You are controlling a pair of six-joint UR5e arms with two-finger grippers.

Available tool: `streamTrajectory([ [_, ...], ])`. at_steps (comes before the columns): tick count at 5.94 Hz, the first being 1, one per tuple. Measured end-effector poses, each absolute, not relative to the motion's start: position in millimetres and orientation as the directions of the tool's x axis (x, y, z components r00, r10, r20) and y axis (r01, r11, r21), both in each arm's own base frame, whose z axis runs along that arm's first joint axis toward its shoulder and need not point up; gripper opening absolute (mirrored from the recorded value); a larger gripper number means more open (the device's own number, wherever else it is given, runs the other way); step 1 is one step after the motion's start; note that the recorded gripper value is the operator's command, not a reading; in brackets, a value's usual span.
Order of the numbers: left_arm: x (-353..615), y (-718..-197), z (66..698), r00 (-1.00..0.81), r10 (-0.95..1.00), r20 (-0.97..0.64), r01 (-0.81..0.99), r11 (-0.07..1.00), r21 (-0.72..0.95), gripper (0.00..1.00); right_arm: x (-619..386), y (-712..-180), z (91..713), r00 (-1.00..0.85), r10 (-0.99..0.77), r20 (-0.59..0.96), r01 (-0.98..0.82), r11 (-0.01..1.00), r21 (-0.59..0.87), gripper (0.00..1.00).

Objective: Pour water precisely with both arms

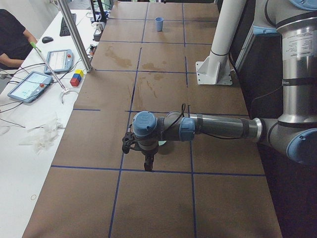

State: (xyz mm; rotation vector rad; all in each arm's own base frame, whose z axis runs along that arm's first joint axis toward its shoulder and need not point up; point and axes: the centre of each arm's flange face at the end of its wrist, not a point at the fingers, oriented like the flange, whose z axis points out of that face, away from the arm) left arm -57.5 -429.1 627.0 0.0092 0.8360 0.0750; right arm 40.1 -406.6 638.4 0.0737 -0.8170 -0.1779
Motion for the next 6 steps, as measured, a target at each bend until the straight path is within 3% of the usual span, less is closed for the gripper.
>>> streamTrajectory([
  [6, -56.4, -427.2, 632.2, 0.664, 0.063, -0.745, -0.066, 0.997, 0.026, 1.0, 40.0, -403.1, 642.3, 0.669, -0.178, 0.722, 0.129, 0.984, 0.123, 1.0],
])
